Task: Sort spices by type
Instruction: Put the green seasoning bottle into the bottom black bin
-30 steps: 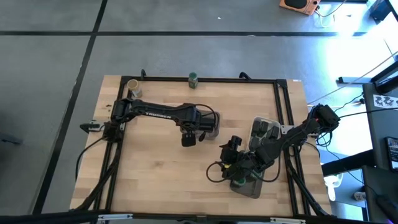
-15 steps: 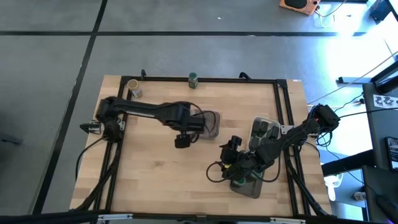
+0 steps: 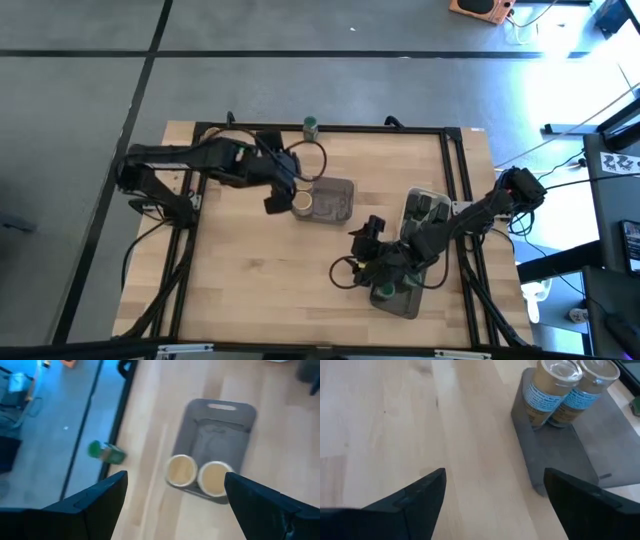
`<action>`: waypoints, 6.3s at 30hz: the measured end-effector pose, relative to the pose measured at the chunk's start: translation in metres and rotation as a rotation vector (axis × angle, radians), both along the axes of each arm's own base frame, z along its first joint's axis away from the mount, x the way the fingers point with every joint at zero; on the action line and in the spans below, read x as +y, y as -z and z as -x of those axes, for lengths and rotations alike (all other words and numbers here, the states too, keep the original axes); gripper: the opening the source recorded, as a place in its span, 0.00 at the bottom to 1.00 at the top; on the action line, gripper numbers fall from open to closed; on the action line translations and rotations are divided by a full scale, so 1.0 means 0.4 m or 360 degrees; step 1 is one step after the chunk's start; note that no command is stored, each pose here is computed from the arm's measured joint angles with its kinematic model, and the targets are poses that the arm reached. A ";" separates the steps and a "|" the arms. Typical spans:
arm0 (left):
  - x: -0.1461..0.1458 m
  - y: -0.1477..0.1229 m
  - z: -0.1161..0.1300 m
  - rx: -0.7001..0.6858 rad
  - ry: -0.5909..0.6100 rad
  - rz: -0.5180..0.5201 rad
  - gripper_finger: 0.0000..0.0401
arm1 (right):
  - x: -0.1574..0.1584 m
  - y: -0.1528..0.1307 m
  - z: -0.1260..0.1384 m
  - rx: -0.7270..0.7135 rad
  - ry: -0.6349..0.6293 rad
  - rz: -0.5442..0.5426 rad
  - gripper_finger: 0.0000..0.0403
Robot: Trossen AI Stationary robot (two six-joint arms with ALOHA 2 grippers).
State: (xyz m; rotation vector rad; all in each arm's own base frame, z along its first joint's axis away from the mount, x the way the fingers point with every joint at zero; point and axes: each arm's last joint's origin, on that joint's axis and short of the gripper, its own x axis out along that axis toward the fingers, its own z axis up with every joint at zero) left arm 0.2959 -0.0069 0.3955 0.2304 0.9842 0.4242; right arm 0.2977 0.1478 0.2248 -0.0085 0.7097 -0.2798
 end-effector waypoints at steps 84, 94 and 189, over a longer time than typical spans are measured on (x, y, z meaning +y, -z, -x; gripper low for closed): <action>0.117 0.482 0.179 -0.0659 -0.0312 -0.0040 0.83 | -1.045 0.058 -0.351 -0.0024 0.0512 0.0003 0.71; 0.117 0.482 0.179 -0.0660 -0.0313 -0.0037 0.83 | -1.046 0.078 -0.355 0.0005 0.0451 -0.0013 0.52; 0.132 0.487 0.187 -0.0696 -0.0487 0.0013 0.83 | 0.147 -0.040 0.353 0.0419 -0.0085 -0.0773 0.85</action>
